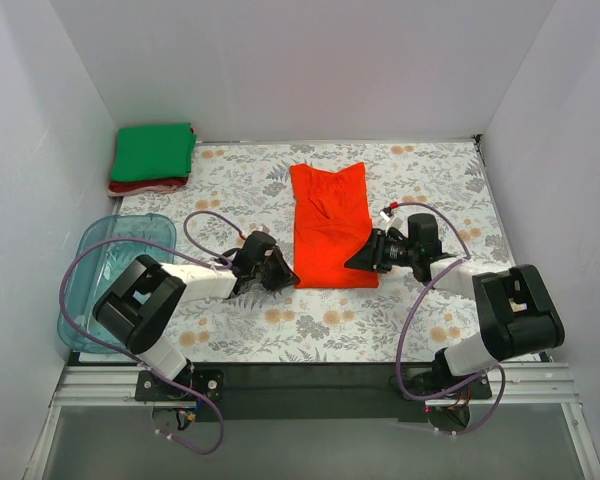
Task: Fold and stack the t-shirts
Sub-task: Fold the tshirt
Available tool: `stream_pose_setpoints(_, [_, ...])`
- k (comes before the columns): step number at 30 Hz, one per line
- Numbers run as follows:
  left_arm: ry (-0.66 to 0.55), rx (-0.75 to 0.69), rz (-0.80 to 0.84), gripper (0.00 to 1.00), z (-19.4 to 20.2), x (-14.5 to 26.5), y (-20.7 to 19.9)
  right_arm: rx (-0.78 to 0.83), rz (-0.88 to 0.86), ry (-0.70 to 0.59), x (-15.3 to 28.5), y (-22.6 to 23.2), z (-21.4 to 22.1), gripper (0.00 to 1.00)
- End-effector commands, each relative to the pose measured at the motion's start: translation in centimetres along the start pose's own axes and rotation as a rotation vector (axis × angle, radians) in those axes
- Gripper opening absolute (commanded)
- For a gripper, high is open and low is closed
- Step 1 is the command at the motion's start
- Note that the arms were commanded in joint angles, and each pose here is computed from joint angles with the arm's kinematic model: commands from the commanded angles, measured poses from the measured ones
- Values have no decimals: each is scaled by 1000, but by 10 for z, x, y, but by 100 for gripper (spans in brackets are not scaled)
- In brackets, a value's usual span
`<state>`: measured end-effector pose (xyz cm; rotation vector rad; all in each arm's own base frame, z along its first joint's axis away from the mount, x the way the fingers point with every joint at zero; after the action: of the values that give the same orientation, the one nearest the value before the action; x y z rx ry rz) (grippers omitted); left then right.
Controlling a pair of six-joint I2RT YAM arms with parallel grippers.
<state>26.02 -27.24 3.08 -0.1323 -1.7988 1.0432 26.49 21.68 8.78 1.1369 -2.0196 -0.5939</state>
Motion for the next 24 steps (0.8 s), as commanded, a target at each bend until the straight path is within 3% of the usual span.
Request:
stream_pose_setpoints(1, [-59,16,-35,8,-8,15,0,56,119,54,17,-6,2,41])
stream_pose_setpoints(6, [-231,-20,-71,28,-34,51,-14,130,356,106,41,-24,-12,45])
stream_pose_setpoints(10, [-312,-64,-169,73,-46,75,-4,144,554,173,60,-32,-11,50])
stream_pose_setpoints(13, [-357,-99,-227,92,-53,89,6,142,661,216,68,-36,-7,56])
stream_pose_setpoints(18, [-376,-146,-319,93,-56,97,25,114,737,310,69,-45,7,58])
stream_pose_setpoints(20, [-372,-158,-339,88,-56,97,28,103,749,339,66,-47,13,58])
stream_pose_setpoints(24, [-338,-177,-354,87,-50,94,30,100,764,356,60,-50,15,55])
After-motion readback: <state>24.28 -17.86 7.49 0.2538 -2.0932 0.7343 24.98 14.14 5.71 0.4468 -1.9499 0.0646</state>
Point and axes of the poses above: each gripper's point midway between its finger pads, its own x axis back along the fingers, its own y axis along the line the jaws close on, z = x × y, the point moved 1 cm from there along x, back along the fingers, and after that the axes turned 13 degrees about x, right-handed, at the moved point
